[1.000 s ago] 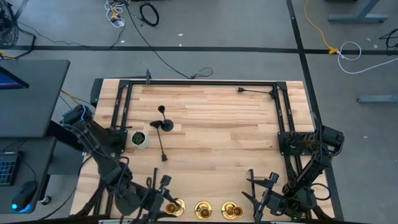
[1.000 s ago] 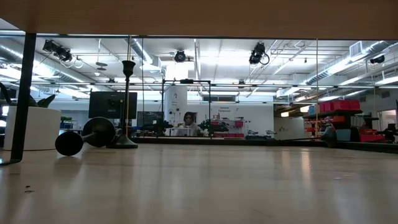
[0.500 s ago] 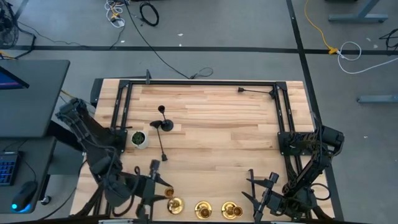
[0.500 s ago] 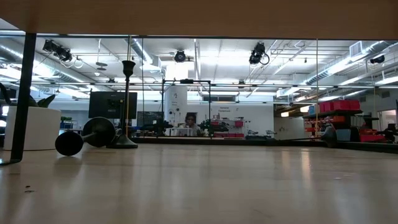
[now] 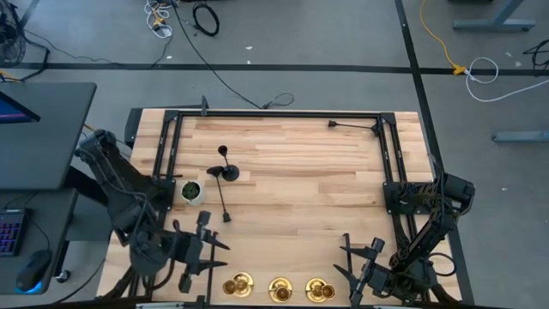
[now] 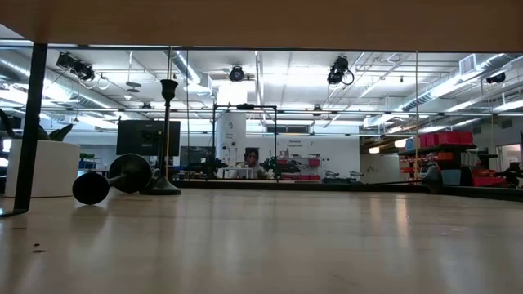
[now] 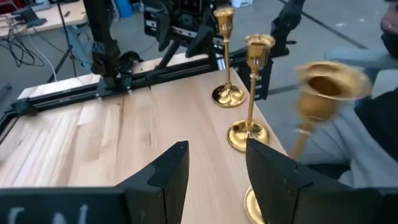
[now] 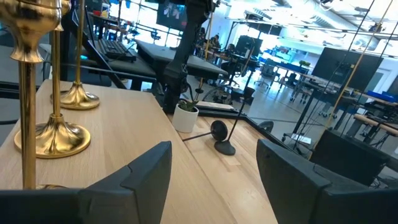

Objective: Pick & Place candle stick holders
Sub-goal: Put the middle black candlestick on the shelf

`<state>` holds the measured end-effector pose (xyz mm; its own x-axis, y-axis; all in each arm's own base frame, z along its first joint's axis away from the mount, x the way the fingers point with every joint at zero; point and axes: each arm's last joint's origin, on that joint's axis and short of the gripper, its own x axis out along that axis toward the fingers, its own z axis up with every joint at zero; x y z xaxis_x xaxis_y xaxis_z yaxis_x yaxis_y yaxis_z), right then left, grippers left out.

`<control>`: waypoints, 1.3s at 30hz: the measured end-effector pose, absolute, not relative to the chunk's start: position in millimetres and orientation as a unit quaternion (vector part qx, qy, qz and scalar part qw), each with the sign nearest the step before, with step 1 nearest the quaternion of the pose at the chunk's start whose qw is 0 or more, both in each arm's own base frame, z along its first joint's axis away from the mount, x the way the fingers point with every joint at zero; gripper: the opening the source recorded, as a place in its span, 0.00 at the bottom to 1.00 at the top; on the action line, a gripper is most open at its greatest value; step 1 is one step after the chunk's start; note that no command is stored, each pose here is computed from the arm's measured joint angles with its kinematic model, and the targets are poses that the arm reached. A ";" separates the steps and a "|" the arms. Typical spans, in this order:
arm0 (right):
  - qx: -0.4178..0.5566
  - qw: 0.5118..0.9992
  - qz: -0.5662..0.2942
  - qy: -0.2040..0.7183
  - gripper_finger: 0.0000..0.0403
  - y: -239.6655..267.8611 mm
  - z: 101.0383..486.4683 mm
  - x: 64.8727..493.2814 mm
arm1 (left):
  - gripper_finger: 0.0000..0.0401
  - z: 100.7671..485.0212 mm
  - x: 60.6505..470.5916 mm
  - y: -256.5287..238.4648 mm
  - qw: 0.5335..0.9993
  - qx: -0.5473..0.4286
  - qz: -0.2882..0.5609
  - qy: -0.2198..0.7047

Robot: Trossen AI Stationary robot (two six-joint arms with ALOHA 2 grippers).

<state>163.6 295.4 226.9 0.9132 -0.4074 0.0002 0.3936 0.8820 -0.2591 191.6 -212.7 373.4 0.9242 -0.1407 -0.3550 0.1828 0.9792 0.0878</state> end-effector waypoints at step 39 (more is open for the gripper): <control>-0.132 0.969 -0.207 0.028 0.58 295.1 226.9 164.2 | 0.40 222.3 96.0 -79.7 0.935 -0.029 0.334 0.114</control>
<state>164.2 295.1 226.9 0.9125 -0.4092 0.0002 0.3943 0.8792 -0.2675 96.0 -79.7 222.3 0.7506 0.6187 -0.2320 -0.6318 0.7748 0.0223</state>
